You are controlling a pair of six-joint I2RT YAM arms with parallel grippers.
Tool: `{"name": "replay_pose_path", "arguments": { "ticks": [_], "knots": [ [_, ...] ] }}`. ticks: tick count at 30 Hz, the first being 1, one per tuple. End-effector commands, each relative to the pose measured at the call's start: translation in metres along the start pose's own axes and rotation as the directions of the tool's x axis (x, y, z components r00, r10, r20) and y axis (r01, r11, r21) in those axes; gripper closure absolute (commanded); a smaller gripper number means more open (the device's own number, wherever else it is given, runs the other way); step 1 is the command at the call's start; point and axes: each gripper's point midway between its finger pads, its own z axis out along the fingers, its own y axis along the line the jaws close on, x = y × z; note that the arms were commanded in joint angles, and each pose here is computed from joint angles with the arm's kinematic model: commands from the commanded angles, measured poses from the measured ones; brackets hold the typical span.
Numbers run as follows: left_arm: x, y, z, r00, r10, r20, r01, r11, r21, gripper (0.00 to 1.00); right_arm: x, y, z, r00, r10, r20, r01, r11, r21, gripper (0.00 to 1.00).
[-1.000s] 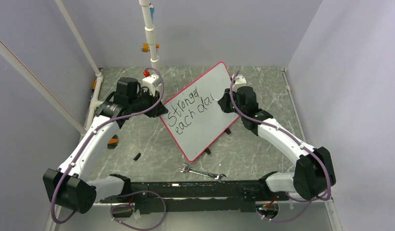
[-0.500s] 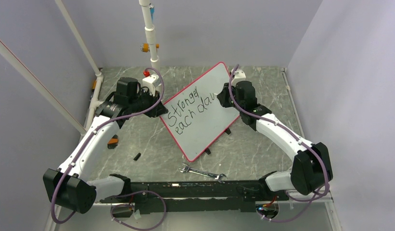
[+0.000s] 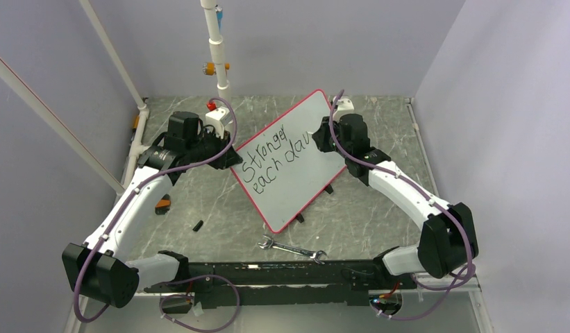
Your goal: Write a sentence on the whiteboard
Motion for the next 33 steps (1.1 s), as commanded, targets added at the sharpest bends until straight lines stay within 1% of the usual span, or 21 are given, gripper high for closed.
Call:
{"name": "replay_pose_path", "arguments": {
  "ticks": [1, 15, 33],
  "knots": [
    [-0.015, 0.029, -0.006, 0.990, 0.136, 0.039, -0.128, 0.980, -0.149, 1.00, -0.020, 0.009, -0.001, 0.999, 0.005, 0.054, -0.003, 1.000, -0.030, 1.00],
    [-0.016, 0.027, -0.007, 0.990, 0.135, 0.045, -0.128, 0.981, -0.143, 1.00, 0.009, 0.000, -0.016, 1.000, 0.008, 0.005, -0.008, 1.000, -0.017, 1.00],
    [-0.017, 0.027, -0.008, 0.989, 0.138, 0.049, -0.130, 0.981, -0.141, 1.00, 0.055, -0.001, -0.034, 0.996, 0.048, -0.074, -0.051, 0.998, -0.041, 1.00]
  ]
}}
